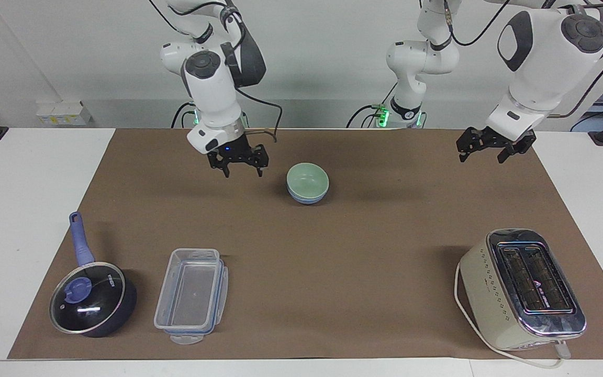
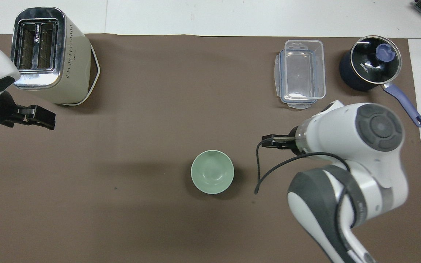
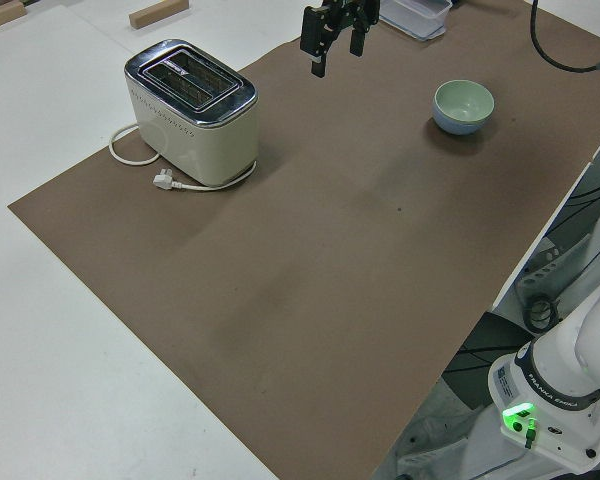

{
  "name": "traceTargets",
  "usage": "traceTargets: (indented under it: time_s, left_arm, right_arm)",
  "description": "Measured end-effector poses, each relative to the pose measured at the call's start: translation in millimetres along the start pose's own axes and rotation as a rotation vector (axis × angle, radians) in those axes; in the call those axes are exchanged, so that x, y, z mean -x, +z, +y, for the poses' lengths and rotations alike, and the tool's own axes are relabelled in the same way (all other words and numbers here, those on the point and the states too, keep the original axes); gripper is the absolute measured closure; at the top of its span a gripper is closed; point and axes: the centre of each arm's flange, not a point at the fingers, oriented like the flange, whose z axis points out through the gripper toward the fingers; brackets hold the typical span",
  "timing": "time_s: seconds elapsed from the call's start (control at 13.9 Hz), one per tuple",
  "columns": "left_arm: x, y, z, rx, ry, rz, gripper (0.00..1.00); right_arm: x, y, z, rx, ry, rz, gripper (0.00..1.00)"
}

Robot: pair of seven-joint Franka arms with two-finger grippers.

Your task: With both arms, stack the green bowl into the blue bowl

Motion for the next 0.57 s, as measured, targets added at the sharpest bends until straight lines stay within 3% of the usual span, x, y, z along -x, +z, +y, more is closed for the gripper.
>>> traceTargets:
  time_s: [0.29,0.57]
  left_arm:
    - [0,0,0,0.0,0.0,0.0,0.0]
    - [0,0,0,0.0,0.0,0.0,0.0]
  right_arm:
    - [-18,-45,26,0.045,0.022,0.041,0.0]
    - [-17,-93,49,0.086,-0.004,0.004,0.0]
